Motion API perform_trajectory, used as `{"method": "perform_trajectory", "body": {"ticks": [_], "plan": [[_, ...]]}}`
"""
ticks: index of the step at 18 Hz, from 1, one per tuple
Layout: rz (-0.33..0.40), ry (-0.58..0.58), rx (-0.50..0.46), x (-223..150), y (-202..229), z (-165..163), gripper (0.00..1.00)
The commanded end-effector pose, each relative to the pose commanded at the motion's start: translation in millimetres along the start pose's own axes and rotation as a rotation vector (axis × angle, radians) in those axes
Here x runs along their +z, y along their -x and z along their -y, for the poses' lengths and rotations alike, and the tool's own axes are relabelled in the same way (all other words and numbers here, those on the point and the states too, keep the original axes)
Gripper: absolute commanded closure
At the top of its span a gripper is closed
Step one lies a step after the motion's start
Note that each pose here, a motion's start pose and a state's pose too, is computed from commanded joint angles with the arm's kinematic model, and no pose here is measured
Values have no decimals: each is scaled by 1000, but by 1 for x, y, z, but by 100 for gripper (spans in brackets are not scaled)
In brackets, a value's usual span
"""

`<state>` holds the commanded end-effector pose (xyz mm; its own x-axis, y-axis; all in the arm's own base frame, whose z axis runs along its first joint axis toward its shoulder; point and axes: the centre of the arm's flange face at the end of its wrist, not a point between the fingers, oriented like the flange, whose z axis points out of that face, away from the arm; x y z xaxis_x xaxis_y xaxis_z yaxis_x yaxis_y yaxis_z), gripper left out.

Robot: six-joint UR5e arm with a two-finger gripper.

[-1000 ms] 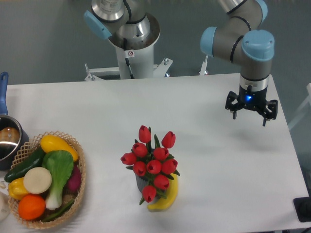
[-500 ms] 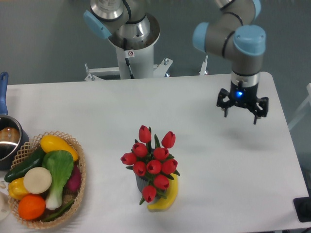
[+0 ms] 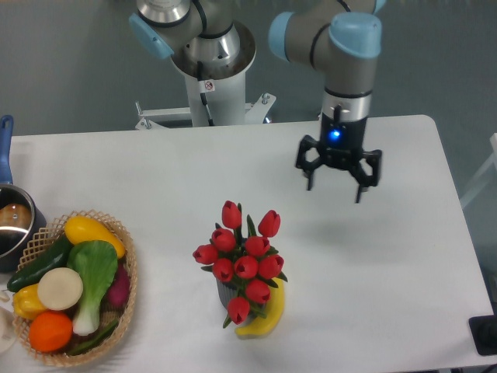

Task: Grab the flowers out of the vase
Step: 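Lower the gripper onto the tulip stems above the vase rim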

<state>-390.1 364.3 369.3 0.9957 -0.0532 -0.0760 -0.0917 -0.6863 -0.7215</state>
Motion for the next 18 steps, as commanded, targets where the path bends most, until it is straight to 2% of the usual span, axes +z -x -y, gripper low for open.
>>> {"method": "perform_trajectory", "body": {"ticks": [5, 9, 18], "plan": [[-82, -51, -2, 41, 14, 9, 0], [-150, -147, -16, 69, 40, 22, 0], [-237, -145, -7, 110, 14, 34, 0]]}}
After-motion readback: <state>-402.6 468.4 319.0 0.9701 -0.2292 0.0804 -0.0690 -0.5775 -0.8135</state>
